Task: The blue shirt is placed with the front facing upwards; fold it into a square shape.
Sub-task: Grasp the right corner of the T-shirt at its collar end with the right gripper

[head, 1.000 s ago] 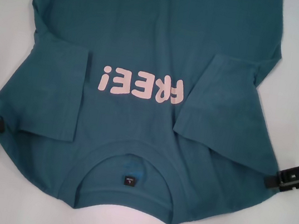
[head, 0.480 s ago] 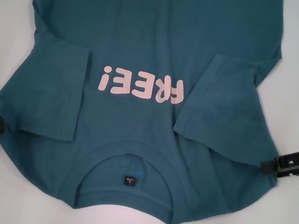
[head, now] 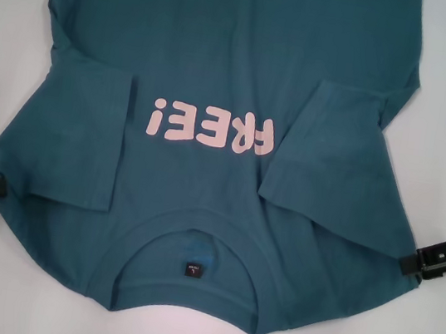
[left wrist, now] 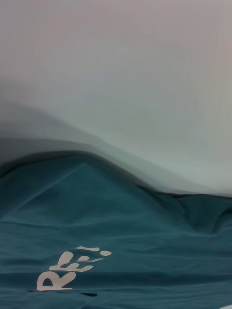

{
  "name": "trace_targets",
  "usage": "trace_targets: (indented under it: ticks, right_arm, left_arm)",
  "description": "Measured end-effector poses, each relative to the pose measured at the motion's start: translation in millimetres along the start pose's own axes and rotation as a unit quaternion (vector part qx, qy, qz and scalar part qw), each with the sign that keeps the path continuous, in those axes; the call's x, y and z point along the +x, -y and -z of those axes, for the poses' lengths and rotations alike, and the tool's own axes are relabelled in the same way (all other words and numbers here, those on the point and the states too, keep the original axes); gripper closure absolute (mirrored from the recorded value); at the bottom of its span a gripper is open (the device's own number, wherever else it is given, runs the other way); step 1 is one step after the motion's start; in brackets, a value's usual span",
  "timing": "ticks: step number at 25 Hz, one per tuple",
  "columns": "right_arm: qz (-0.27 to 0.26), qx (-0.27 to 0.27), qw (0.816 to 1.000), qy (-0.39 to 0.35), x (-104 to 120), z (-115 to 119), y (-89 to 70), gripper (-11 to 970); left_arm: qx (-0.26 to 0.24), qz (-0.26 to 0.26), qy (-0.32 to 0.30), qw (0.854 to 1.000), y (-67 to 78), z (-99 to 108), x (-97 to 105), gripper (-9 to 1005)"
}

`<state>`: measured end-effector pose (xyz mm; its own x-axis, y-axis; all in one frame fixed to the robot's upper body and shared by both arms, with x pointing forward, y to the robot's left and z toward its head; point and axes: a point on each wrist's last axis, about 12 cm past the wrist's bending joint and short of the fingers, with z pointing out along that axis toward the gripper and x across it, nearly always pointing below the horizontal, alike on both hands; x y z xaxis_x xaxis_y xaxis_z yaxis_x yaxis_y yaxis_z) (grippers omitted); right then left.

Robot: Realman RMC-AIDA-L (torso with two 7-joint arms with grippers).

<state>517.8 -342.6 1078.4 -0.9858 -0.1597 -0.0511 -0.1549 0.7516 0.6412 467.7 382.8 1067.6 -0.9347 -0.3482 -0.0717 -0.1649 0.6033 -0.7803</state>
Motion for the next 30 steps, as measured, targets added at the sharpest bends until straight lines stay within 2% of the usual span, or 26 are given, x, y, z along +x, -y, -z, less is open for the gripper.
trace_targets:
  ticks: [12, 20, 30]
  right_arm:
    - [0.015, -0.011, 1.0, -0.007, -8.2, -11.1, -11.2, 326]
    - [0.041, -0.077, 0.996, 0.036, -18.2, -6.2, -27.0, 327]
    - [0.023, -0.021, 1.0, 0.0, -13.0, -9.4, -16.0, 329]
  left_arm:
    - [0.0, 0.0, 0.0, 1.0, -0.3, 0.1, 0.3, 963]
    - [0.0, 0.0, 0.0, 1.0, 0.2, -0.1, -0.2, 962]
    - [0.0, -0.001, 0.001, 1.0, 0.4, 0.1, -0.9, 962]
